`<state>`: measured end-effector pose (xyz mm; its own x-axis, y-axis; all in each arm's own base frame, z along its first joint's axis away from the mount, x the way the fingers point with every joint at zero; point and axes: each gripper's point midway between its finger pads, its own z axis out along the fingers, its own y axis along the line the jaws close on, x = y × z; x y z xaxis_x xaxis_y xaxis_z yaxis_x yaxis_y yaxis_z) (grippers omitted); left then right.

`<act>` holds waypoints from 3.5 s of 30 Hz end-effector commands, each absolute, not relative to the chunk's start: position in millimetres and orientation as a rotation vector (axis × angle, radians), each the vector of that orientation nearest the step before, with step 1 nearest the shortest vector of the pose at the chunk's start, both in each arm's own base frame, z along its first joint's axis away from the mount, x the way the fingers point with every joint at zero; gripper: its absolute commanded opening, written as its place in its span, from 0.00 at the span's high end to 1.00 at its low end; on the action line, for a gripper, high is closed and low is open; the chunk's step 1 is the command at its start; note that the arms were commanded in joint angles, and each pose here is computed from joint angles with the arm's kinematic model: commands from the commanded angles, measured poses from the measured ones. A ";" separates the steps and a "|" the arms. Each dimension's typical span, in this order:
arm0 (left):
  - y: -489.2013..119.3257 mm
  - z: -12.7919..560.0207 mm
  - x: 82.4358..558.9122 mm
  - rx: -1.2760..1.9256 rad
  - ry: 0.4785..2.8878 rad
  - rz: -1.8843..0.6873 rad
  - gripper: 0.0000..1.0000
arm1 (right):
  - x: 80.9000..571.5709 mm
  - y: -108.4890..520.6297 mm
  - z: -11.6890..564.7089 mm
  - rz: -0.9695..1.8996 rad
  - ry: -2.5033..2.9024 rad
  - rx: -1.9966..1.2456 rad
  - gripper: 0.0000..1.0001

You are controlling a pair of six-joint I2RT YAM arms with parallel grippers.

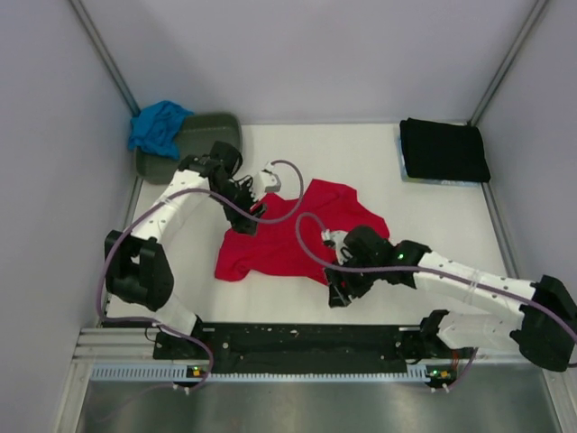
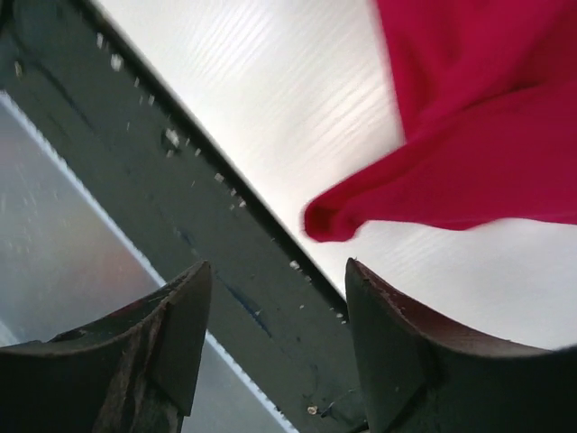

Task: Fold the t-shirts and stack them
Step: Flatten out the tshirt

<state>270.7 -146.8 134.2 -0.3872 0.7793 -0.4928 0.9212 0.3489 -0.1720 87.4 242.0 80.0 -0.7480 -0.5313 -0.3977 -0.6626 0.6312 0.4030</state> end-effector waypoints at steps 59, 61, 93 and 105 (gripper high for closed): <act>-193.5 6.0 447.8 2.501 1.619 -0.183 0.49 | 232.6 138.9 138.0 0.416 2.621 -0.306 1.00; -192.1 2.9 444.4 2.521 1.632 -0.170 0.54 | 238.0 134.7 141.5 0.385 2.608 -0.292 1.00; -80.7 496.6 427.4 0.859 1.516 0.645 1.00 | 317.7 14.6 459.4 0.081 1.795 0.078 1.00; -42.4 507.3 333.2 0.801 1.595 0.591 1.00 | 246.4 6.3 502.3 0.032 1.641 0.028 1.00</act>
<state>360.0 -57.1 506.8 -0.0301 0.8001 -0.5991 0.1820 0.5937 0.7838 264.1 11.2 478.7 -0.1473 0.0665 -0.9869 -0.0035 0.9977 0.0678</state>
